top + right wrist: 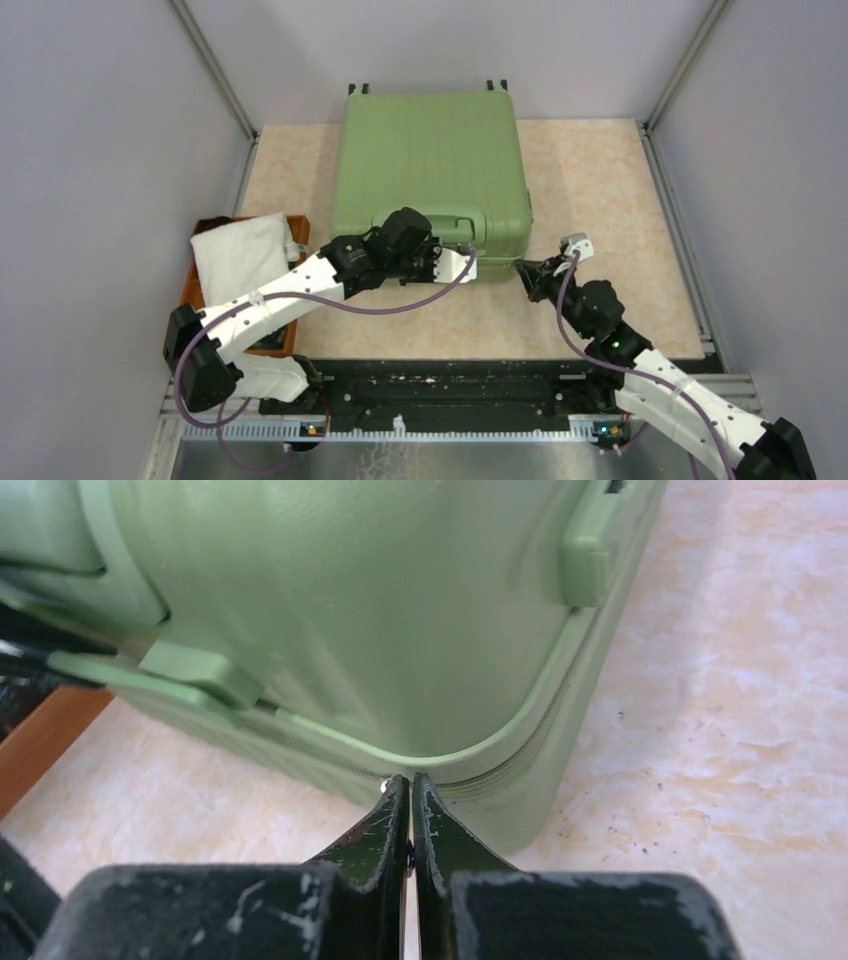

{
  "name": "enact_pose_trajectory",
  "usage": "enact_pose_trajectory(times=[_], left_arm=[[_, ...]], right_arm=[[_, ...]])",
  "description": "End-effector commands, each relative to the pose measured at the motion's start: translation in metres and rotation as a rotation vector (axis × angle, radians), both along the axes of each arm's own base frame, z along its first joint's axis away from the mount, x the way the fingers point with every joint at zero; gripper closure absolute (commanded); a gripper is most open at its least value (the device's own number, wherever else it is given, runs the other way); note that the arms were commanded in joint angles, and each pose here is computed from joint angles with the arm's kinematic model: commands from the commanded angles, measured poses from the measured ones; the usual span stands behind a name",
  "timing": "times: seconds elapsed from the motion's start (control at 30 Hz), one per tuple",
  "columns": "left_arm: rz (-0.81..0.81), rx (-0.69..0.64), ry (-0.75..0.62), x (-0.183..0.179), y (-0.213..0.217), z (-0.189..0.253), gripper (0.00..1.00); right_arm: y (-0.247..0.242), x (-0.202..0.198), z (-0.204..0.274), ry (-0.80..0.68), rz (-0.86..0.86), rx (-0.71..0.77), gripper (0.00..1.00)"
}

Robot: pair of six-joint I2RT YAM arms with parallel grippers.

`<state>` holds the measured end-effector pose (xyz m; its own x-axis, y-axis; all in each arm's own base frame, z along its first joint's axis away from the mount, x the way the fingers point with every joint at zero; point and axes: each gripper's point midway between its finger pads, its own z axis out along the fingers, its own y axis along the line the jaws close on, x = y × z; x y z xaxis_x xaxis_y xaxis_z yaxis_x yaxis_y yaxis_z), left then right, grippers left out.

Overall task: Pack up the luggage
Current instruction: Zip the luggage at the center of the board.

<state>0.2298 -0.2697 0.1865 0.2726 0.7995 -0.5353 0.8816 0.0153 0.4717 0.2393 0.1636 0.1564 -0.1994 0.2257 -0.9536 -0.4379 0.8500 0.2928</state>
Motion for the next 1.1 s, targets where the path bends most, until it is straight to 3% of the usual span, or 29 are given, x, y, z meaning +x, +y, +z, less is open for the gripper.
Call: enact_pose_trajectory(times=[0.0,0.13,0.57,0.63,0.7,0.87,1.07], left_arm=[[-0.058,-0.333,-0.374,0.016,-0.024,0.143,1.0],[-0.076,-0.319,-0.376,0.016,-0.026,0.145,1.0],[-0.105,-0.284,-0.395,0.013,-0.02,0.153,1.0],[-0.106,-0.287,-0.396,0.012,-0.02,0.156,1.0],[-0.104,-0.288,-0.398,0.012,-0.019,0.158,1.0],[-0.105,-0.295,-0.405,0.012,-0.02,0.161,1.0],[-0.105,-0.302,-0.413,0.014,-0.022,0.164,1.0]], right_arm=[[0.016,-0.008,0.016,-0.037,0.125,-0.028,1.0],[0.037,-0.024,0.002,0.042,0.259,-0.013,1.0],[0.031,-0.008,-0.002,0.092,0.178,-0.071,0.99],[0.031,-0.007,0.0,0.094,0.167,-0.046,0.69],[0.029,-0.005,-0.003,0.098,0.148,-0.034,0.57],[0.035,0.003,-0.006,0.109,0.143,-0.03,0.64],[0.051,0.006,-0.007,0.132,0.183,0.033,0.64]])
